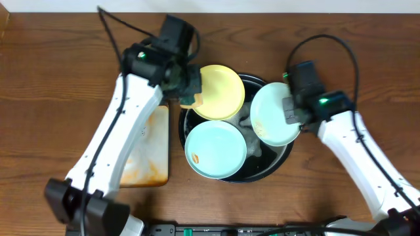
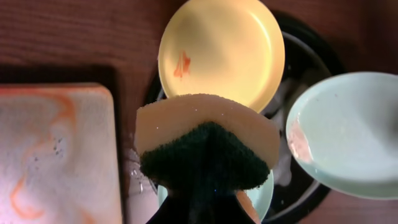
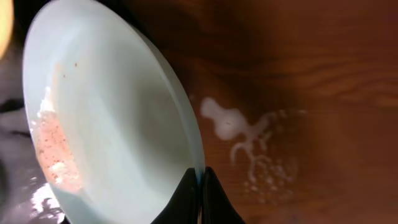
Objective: Clean dirty plates on tray and stack at the side
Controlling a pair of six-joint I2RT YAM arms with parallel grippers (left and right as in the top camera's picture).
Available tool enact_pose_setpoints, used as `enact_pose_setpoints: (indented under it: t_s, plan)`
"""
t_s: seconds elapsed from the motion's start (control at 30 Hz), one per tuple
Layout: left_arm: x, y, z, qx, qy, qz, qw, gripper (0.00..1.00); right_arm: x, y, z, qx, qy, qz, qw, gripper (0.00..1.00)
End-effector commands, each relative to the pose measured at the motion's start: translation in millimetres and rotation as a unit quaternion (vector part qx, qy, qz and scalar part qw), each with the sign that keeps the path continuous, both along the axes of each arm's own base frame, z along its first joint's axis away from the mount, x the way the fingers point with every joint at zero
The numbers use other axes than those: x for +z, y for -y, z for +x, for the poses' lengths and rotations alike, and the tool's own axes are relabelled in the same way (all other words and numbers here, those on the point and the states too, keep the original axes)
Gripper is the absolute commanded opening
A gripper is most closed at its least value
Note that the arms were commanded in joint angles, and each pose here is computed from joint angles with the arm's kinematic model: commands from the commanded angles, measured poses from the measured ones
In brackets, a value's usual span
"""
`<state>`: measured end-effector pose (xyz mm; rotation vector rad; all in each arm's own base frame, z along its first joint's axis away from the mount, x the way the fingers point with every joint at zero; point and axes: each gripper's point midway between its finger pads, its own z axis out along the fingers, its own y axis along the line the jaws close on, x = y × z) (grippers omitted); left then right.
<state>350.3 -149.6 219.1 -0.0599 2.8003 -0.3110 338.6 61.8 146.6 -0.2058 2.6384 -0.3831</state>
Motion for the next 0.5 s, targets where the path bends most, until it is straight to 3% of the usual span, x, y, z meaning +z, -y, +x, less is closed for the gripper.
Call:
enact_pose_setpoints:
  t_s: [0.0,0.27,0.47]
  plan:
    - [-10.2,-9.9,-13.2,-0.013,-0.019,-0.004,1.000,0.08,27.9,12.8,2.0,-0.033,0.065,-0.093,0.993,0.01]
    - [-35.5,-93.6,-33.7,0.090,-0.053,0.006,0.994,0.08,48.2,-7.7,-2.5,-0.001,0.109,-0.162,0.981,0.01]
    - [-72.3,-129.4,-54.2,0.132,-0.101,0.014,0.986,0.08,81.6,-13.6,-5.9,-0.001,0.178,-0.252,0.951,0.01]
